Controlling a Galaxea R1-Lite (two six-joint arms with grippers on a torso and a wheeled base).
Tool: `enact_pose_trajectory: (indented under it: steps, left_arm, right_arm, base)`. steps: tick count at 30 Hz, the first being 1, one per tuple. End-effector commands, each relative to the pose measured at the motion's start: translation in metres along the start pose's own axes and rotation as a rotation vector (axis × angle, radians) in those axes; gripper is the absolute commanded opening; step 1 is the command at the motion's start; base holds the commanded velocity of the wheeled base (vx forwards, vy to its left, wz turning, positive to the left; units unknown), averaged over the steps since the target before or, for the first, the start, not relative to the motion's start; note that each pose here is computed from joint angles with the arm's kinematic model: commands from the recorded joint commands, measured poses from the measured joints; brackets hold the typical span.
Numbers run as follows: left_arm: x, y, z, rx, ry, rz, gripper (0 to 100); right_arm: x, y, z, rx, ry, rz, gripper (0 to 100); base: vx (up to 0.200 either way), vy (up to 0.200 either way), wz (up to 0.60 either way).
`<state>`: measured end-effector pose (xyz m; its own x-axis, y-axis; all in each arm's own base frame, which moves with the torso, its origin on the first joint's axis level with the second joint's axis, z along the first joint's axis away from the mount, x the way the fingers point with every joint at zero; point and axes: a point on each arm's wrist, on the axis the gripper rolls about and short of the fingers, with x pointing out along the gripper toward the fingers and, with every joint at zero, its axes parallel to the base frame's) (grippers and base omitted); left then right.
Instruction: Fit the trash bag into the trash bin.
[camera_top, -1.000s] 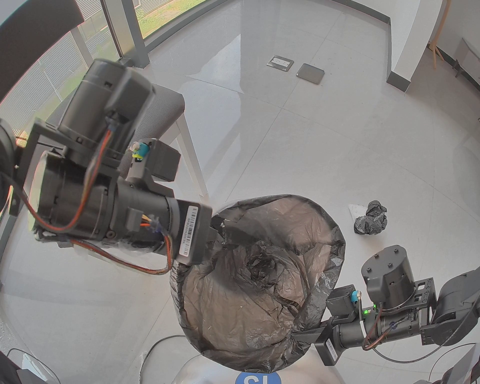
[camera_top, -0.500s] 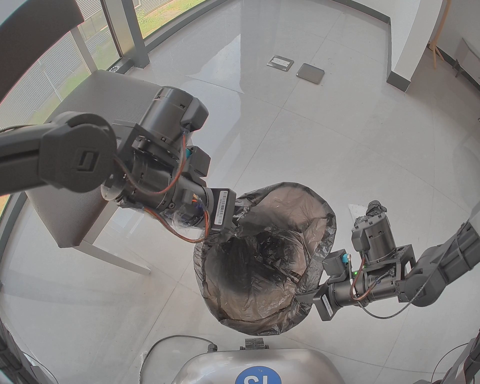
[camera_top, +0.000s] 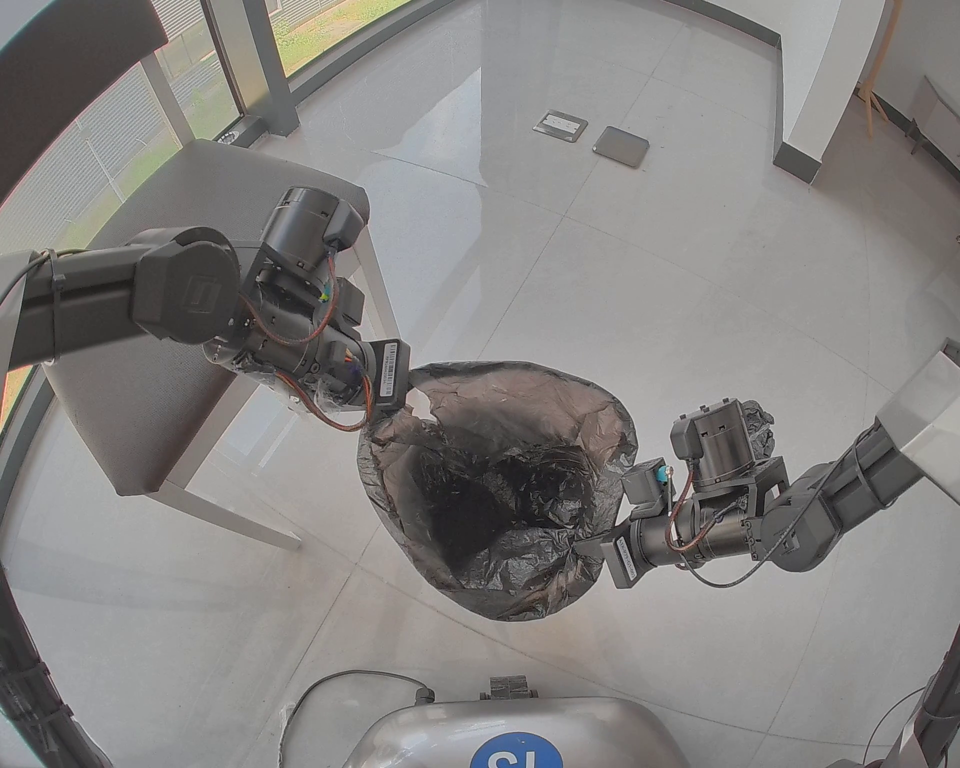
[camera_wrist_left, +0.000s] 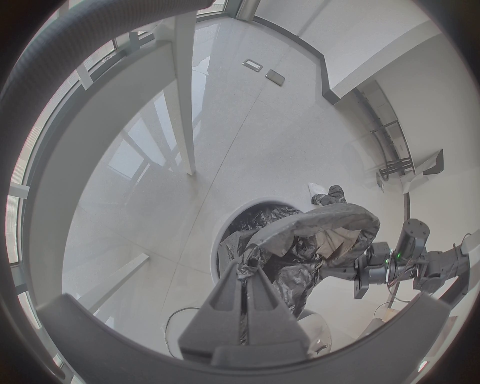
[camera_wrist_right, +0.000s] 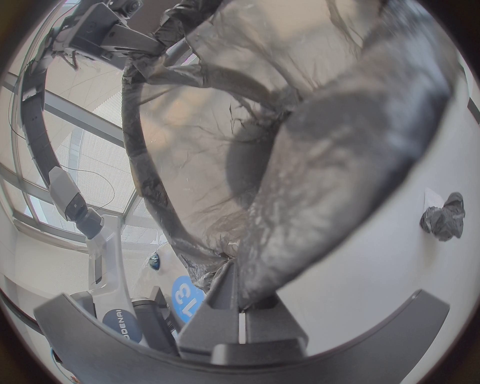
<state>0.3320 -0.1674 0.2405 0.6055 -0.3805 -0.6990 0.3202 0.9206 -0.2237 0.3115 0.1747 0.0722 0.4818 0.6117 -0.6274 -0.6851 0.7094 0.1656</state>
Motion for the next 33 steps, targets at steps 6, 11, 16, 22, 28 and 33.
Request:
enact_pose_trajectory:
  steps: [6,11,16,22,28,33]
  left_arm:
    - [0.006,0.006,0.0,-0.006,0.006,0.025,0]
    - [0.009,0.01,-0.008,-0.007,0.04,0.056,0]
    - [0.014,0.018,-0.013,-0.004,0.06,0.087,0]
    - [0.013,0.018,-0.012,-0.011,0.053,0.088,0]
    - [0.015,0.013,-0.007,-0.032,0.006,0.081,0]
    - [0.017,0.014,-0.005,-0.019,-0.009,0.082,0]
  right_arm:
    - [-0.002,-0.019,0.003,0.028,-0.02,-0.04,0]
    - [-0.007,-0.03,0.0,0.045,-0.017,-0.066,0]
    - [-0.007,-0.032,-0.001,0.049,-0.015,-0.069,0]
    - [-0.005,-0.032,0.0,0.046,-0.019,-0.066,100]
    - [-0.009,-0.032,0.002,0.037,-0.028,-0.07,100]
    - [-0.019,-0.032,0.006,0.033,-0.049,-0.079,100]
  base:
    - [0.0,0.0,0.0]
    - [0.0,0.0,0.0]
    - [0.0,0.0,0.0]
    - [0.0,0.0,0.0]
    - [0.0,0.0,0.0]
    - [0.0,0.0,0.0]
